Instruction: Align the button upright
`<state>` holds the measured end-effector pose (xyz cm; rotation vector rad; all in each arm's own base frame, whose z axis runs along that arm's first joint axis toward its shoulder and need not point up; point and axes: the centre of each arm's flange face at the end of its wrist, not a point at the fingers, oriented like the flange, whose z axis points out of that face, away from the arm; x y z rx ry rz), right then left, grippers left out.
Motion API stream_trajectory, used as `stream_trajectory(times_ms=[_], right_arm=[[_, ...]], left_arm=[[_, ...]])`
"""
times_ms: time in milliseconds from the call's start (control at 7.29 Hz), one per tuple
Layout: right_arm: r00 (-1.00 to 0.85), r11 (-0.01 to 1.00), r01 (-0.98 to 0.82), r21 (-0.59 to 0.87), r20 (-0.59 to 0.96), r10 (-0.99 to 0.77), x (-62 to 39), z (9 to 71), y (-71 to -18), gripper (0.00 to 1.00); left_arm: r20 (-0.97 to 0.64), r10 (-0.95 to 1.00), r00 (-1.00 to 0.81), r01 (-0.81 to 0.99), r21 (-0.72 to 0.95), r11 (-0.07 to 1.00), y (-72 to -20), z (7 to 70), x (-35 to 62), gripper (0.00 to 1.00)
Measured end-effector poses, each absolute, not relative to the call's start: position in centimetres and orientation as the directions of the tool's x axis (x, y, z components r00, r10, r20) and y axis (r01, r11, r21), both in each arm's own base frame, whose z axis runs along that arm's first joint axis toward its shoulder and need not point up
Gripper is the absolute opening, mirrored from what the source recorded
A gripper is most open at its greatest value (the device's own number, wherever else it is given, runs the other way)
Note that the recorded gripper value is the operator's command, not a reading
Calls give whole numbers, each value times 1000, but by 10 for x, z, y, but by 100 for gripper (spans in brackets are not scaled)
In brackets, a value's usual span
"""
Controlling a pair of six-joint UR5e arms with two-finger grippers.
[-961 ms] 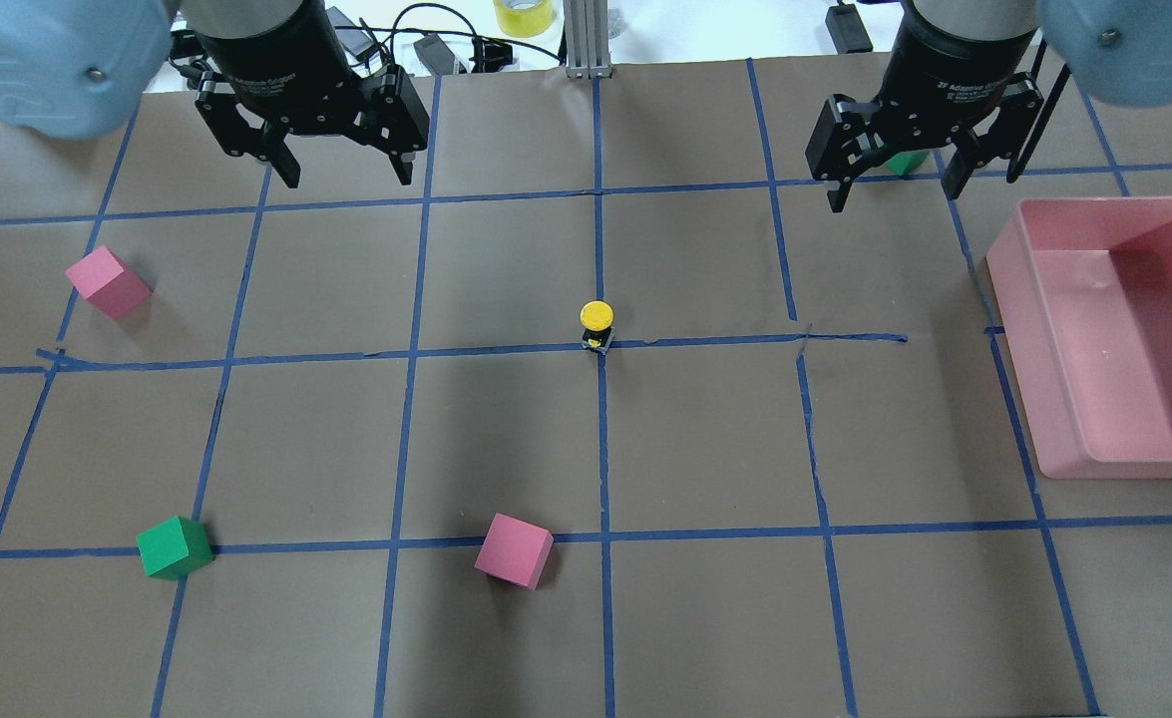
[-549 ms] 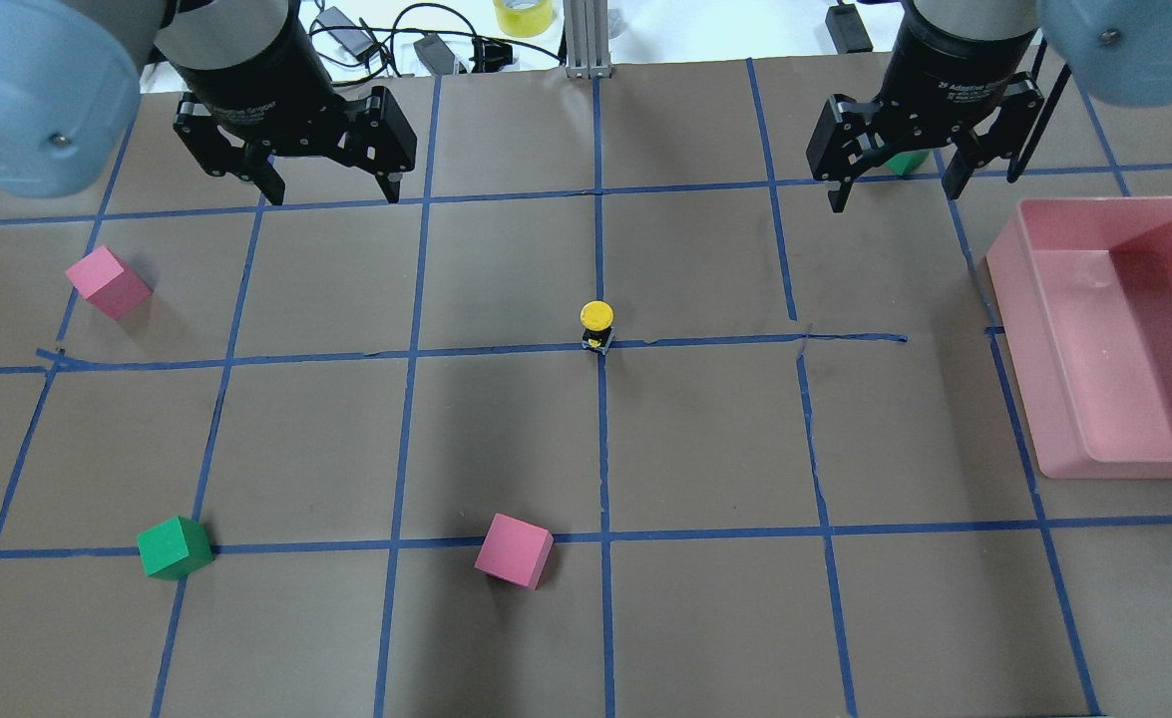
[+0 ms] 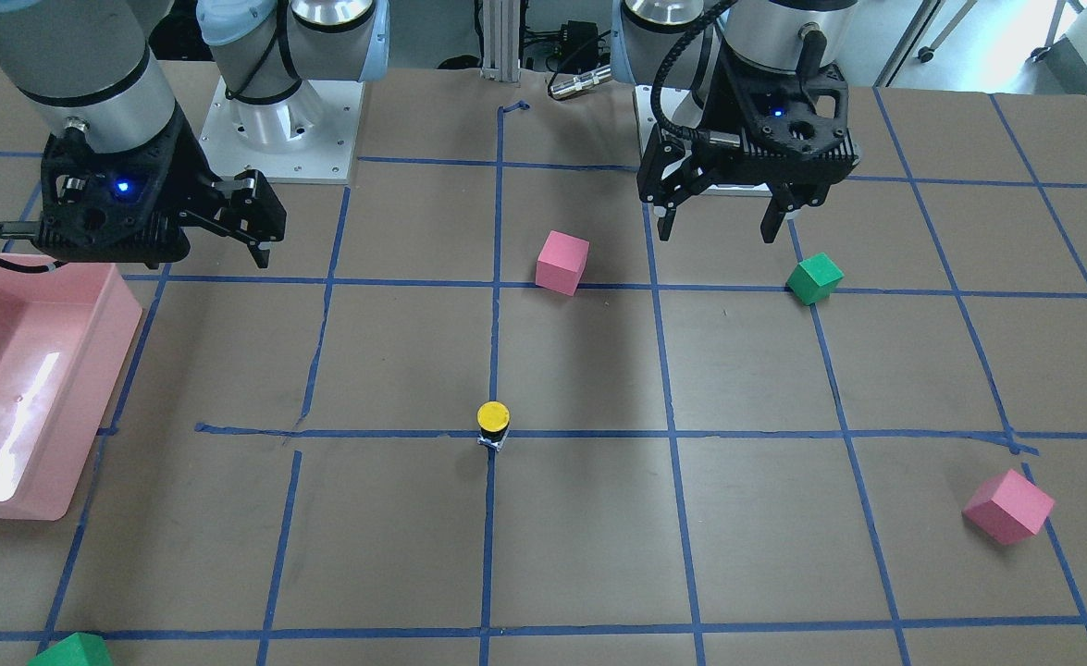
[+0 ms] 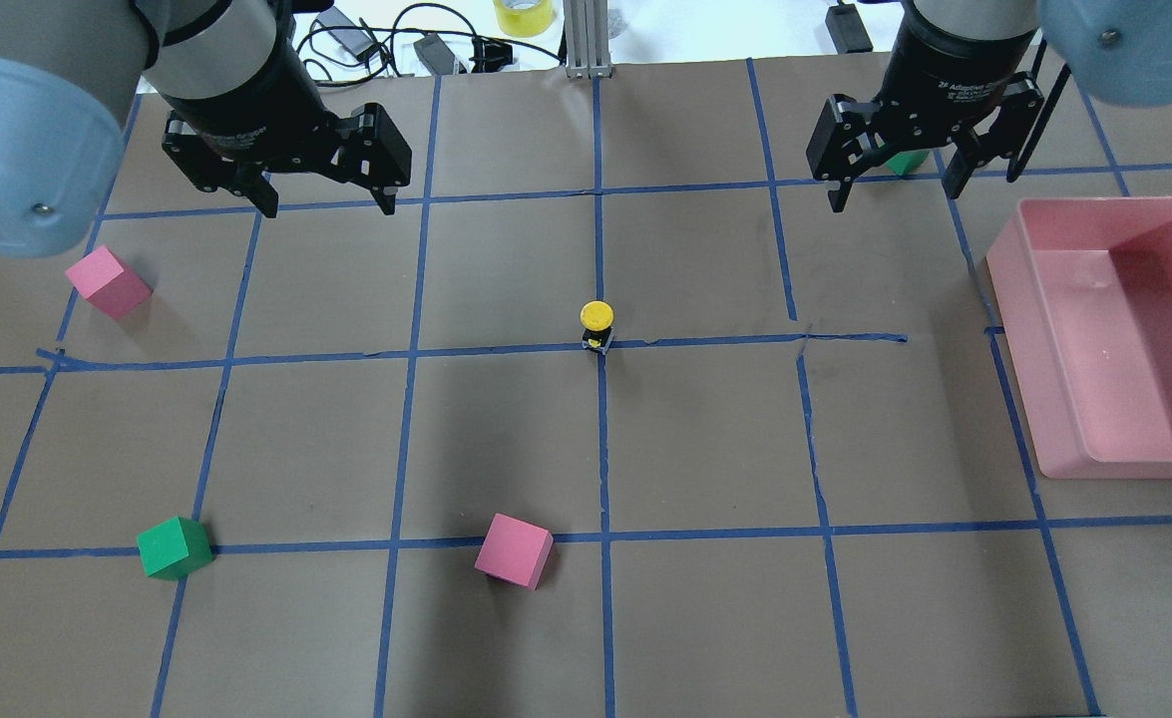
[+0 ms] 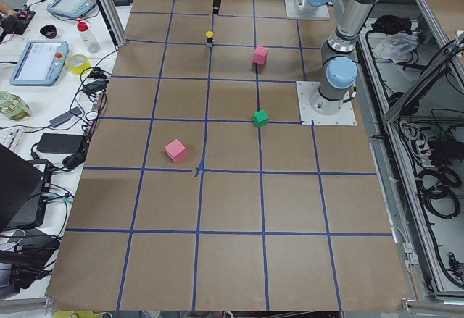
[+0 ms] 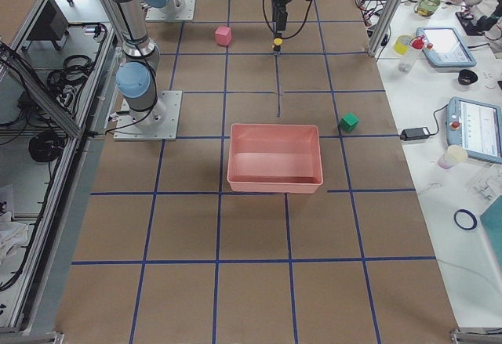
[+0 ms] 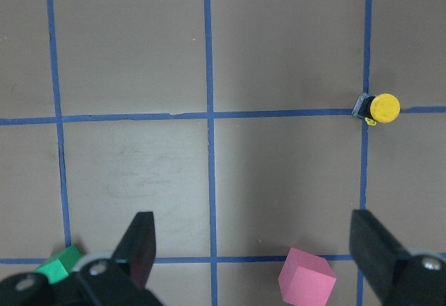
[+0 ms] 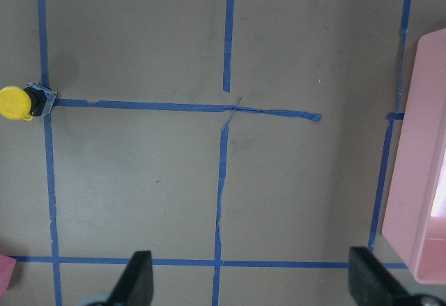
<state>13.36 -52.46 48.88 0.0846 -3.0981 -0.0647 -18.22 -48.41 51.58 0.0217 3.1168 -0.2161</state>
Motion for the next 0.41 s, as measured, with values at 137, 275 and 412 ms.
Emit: stream_trajectory(times_ms=[137, 275, 412], right_arm=[[-998, 998, -53, 43, 40, -54, 134, 489, -525, 100], [-998, 998, -52, 43, 40, -53, 134, 489, -524, 100], [-998, 998, -53, 43, 40, -54, 134, 489, -524, 100]], left_arm=[[-18, 16, -1000, 19, -140, 990, -484, 513, -182, 100], [-18, 18, -1000, 20, -143, 990, -485, 511, -183, 100], [-18, 19, -1000, 22, -144, 989, -485, 510, -183, 100]])
